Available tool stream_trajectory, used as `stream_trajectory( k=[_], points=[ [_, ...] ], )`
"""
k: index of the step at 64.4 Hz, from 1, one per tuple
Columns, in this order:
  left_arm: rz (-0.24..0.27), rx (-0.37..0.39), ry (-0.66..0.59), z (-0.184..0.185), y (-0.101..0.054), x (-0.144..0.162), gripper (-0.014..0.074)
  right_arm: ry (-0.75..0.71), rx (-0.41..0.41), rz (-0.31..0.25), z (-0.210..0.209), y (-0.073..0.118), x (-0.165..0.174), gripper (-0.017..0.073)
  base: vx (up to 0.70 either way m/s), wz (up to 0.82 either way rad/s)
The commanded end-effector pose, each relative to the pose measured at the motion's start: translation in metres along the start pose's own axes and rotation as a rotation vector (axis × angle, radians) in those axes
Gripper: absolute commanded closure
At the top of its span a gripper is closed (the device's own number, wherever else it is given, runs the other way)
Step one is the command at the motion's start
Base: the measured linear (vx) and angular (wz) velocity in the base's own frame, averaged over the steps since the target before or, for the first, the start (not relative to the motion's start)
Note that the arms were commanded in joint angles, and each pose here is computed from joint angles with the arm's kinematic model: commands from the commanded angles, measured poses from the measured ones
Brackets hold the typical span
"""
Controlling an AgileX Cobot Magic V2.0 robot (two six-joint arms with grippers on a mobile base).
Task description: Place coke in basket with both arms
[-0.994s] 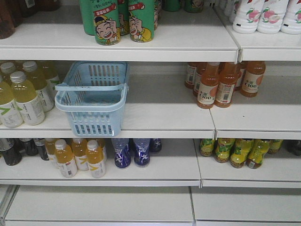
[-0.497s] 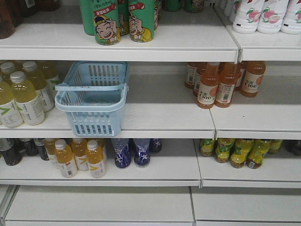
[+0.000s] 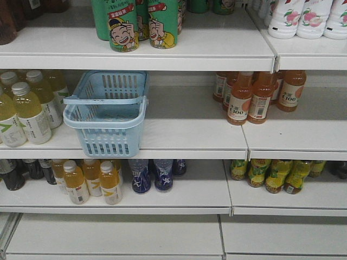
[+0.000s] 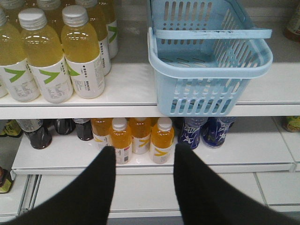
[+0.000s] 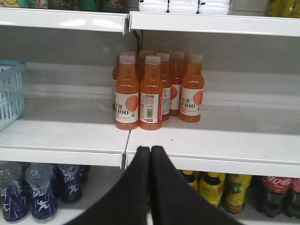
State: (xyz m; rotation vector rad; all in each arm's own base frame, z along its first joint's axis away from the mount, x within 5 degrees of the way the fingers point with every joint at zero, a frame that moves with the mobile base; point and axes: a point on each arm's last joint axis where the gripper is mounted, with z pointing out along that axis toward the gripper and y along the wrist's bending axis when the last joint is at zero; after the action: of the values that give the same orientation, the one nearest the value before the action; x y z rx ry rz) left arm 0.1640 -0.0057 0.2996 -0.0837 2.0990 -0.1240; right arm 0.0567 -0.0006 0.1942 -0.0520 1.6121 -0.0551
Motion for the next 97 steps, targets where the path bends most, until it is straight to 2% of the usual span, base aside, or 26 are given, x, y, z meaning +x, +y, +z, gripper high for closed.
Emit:
stream_trajectory(
  k=[1,11,19,22,26,30,33,35,42,45,53,55,57,60,68,75,81,82,88,97],
  points=[
    [0.008,0.008,-0.110,-0.005,-0.002,-0.018,0.0211,-0.076,0.004,-0.011,-0.001,0.000,-0.005,0.0569,0.00,0.00],
    [-0.025,0.021,-0.106,-0.005,-0.003,-0.017,0.0158,-0.076,0.004,-0.011,-0.001,0.000,-0.005,0.0569,0.00,0.00],
    [-0.033,0.025,-0.091,-0.005,-0.003,-0.016,0.0156,-0.076,0.004,-0.011,-0.001,0.000,-0.005,0.0569,0.00,0.00],
    [-0.059,0.036,-0.085,-0.005,-0.004,-0.016,0.0156,-0.076,0.004,-0.011,-0.001,0.000,-0.005,0.0569,0.00,0.00],
    [-0.121,0.062,-0.083,-0.005,-0.006,-0.016,0.0158,-0.076,0.004,-0.011,-0.001,0.000,-0.005,0.0569,0.00,0.00],
    [-0.210,0.099,-0.088,-0.005,-0.009,-0.017,0.0158,-0.076,0.004,-0.011,-0.001,0.000,-0.005,0.0569,0.00,0.00],
    [-0.298,0.133,-0.102,-0.006,-0.012,-0.019,0.0158,-0.076,0.004,-0.011,-0.001,0.000,-0.005,0.0569,0.00,0.00],
    [-0.379,0.163,-0.118,-0.006,-0.013,-0.021,0.0161,-0.076,0.004,-0.011,-0.001,0.000,-0.005,0.0569,0.00,0.00],
    [-0.583,0.217,-0.165,-0.004,-0.015,-0.028,0.0165,-0.077,0.004,-0.011,-0.001,0.000,-0.005,0.0569,0.00,0.00],
    [-0.651,0.227,-0.165,0.001,-0.015,-0.029,0.0165,-0.077,0.004,-0.011,-0.001,0.000,-0.005,0.0569,0.00,0.00],
    [-0.902,0.247,-0.109,0.022,-0.015,-0.029,0.0165,-0.077,0.004,-0.011,-0.001,0.000,-0.005,0.0569,0.00,0.00],
    [-0.952,0.249,-0.086,0.029,-0.016,-0.029,0.0165,-0.077,0.004,-0.011,-0.001,0.000,-0.005,0.0569,0.00,0.00],
    [-0.979,0.251,-0.067,0.034,-0.016,-0.029,0.0165,-0.077,0.004,-0.011,-0.001,0.000,-0.005,0.0569,0.00,0.00],
    [-1.002,0.254,-0.031,0.045,-0.018,-0.030,0.0165,-0.077,0.004,-0.011,-0.001,0.000,-0.005,0.0569,0.00,0.00],
    [-1.016,0.306,0.038,0.069,-0.024,-0.039,0.0165,-0.077,0.004,-0.011,-0.001,0.000,-0.005,0.0569,0.00,0.00],
    [-1.054,0.395,0.098,0.090,-0.033,-0.049,0.0165,-0.077,0.004,-0.011,-0.001,0.000,-0.005,0.0569,0.00,0.00],
    [-1.041,0.474,0.108,0.106,-0.039,-0.059,0.0165,-0.077,0.004,-0.011,-0.001,0.000,-0.005,0.0569,0.00,0.00],
    [-1.052,0.483,0.104,0.109,-0.039,-0.060,0.0165,-0.077,0.004,-0.011,-0.001,0.000,-0.005,0.0569,0.00,0.00],
    [-1.038,0.481,0.117,0.126,-0.039,-0.064,0.0165,-0.077,0.004,-0.011,-0.001,0.000,-0.005,0.0569,0.00,0.00],
    [-1.077,0.464,0.151,0.152,-0.039,-0.067,0.0165,-0.077,0.004,-0.011,-0.001,0.000,-0.005,0.0569,0.00,0.00]
  ],
)
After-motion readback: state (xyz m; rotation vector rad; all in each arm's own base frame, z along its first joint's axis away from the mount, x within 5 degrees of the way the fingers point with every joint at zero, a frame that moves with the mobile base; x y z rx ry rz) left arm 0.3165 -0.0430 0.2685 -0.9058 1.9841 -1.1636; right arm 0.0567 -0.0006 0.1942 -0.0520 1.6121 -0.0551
